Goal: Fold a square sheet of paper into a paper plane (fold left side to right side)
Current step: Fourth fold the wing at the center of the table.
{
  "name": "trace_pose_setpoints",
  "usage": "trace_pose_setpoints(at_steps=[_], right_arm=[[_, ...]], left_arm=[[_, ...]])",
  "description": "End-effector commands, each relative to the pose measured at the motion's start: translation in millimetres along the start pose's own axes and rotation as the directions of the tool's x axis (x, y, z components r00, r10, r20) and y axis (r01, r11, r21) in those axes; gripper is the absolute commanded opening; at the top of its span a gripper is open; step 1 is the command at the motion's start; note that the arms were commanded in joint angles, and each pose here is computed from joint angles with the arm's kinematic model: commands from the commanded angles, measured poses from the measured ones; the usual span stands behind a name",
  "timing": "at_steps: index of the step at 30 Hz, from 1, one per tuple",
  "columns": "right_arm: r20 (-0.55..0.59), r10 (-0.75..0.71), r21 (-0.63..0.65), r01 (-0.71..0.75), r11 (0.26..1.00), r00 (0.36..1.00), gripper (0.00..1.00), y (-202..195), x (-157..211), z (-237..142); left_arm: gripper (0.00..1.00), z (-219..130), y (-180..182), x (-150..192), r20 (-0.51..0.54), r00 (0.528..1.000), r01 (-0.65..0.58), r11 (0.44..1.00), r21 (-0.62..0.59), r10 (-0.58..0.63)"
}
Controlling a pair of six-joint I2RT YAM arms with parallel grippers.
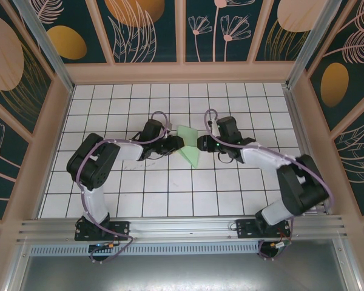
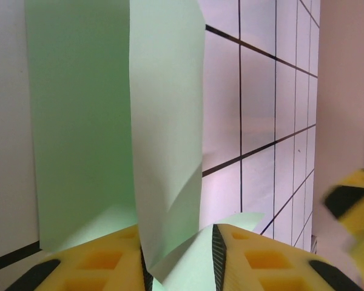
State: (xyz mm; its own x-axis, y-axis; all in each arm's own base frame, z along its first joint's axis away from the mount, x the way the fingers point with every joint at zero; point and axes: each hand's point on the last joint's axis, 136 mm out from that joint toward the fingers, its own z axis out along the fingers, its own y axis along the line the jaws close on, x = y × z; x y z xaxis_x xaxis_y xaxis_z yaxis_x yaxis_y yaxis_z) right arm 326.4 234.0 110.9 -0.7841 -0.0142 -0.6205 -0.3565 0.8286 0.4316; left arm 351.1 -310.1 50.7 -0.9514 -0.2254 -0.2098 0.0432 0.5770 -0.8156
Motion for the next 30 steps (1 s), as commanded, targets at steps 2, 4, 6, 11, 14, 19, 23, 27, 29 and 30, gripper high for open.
trace_pose_setpoints(at_steps=[2,4,6,11,14,19,23,27,29,30], right_arm=[[0.014,-0.052,0.074,0.051,0.996,0.999,0.47,15.6,15.0,-11.3],[0.005,-0.066,0.054,0.066,0.996,0.998,0.47,31.6,27.3,-4.7],[0.001,-0.069,0.04,0.069,0.997,0.998,0.48,42.4,36.9,5.8],[-0.011,-0.074,0.064,0.074,0.995,0.997,0.48,44.3,42.7,27.0],[-0.038,-0.089,0.095,0.092,0.991,0.995,0.48,41.0,49.3,36.4],[-0.068,-0.086,0.124,0.094,0.988,0.994,0.48,33.1,61.8,45.0],[-0.073,-0.091,0.135,0.101,0.986,0.993,0.48,31.5,63.9,48.3],[-0.081,-0.096,0.155,0.108,0.982,0.992,0.45,27.5,66.2,52.4],[-0.082,-0.098,0.162,0.111,0.981,0.992,0.43,26.2,66.7,53.8],[-0.084,-0.101,0.167,0.114,0.979,0.991,0.43,25.7,67.3,54.9]], left_arm=[[0.35,-9.0,-29.3,-7.1,0.02,0.999,-0.036,0.998,0.058,0.035],[0.35,-10.3,-32.0,-7.8,0.023,0.999,-0.037,0.997,0.063,0.036],[0.35,-11.8,-35.5,-9.7,0.027,0.999,-0.038,0.997,0.07,0.036],[0.3,-11.4,-39.1,-9.7,0.022,0.999,-0.035,0.996,0.077,0.034],[0.29,-10.9,-39.4,-8.7,0.018,0.999,-0.033,0.996,0.079,0.031],[0.26,-11.1,-40.4,-9.4,0.021,0.999,-0.031,0.996,0.08,0.029],[0.24,-10.7,-41.7,-9.5,0.021,0.999,-0.031,0.996,0.081,0.029],[0.22,-10.6,-42.3,-9.6,0.02,0.999,-0.029,0.996,0.082,0.027],[0.22,-10.8,-41.9,-9.7,0.02,0.999,-0.028,0.996,0.081,0.027],[0.22,-10.5,-41.5,-9.5,0.02,0.999,-0.028,0.997,0.078,0.026]])
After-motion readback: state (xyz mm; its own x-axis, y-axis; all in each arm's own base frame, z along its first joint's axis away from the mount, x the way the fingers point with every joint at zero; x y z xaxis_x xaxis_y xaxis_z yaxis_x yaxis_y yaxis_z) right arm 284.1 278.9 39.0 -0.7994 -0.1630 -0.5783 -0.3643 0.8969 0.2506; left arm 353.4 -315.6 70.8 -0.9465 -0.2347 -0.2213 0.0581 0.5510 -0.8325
